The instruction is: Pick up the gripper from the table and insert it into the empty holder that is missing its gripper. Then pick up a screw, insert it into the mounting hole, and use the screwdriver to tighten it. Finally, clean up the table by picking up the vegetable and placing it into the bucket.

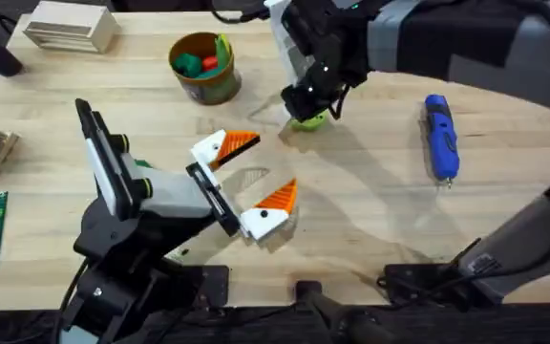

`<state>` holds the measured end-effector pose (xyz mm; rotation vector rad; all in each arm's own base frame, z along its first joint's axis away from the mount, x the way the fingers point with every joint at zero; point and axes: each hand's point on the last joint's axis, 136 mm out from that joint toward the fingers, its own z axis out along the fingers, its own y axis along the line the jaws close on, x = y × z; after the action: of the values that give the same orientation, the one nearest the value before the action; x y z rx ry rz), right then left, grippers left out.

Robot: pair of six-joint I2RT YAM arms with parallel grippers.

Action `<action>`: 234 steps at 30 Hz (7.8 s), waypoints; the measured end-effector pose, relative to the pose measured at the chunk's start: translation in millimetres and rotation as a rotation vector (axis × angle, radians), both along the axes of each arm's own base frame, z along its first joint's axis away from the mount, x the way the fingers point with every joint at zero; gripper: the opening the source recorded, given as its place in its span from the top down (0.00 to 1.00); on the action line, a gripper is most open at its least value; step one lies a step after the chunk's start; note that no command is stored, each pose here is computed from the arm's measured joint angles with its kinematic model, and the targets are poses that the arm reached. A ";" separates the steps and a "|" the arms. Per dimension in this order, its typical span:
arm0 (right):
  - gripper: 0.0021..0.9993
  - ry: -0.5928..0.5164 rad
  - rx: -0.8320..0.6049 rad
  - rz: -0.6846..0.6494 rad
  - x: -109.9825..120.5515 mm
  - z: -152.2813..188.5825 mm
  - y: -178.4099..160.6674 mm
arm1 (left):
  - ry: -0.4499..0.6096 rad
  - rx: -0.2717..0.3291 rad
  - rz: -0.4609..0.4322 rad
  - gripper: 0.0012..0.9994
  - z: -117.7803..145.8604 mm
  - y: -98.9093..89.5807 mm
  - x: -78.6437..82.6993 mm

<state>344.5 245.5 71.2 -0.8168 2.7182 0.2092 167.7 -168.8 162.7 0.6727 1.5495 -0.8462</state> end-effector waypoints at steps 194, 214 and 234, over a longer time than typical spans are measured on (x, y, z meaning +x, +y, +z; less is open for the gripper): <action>0.10 -0.082 0.403 0.058 -155.6 199.1 -58.9 | -0.006 0.006 0.027 1.00 -0.2 2.8 3.9; 0.10 -0.210 0.244 -0.566 -84.0 187.6 -222.6 | -0.006 0.006 0.030 1.00 -0.2 3.1 4.3; 0.10 -0.133 0.070 -0.629 -57.3 142.8 -296.7 | -0.006 0.006 0.030 1.00 -0.1 3.1 4.3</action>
<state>287.3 -51.1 214.0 0.0638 2.6676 0.1029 171.9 -165.8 162.6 0.6540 1.5531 -0.8167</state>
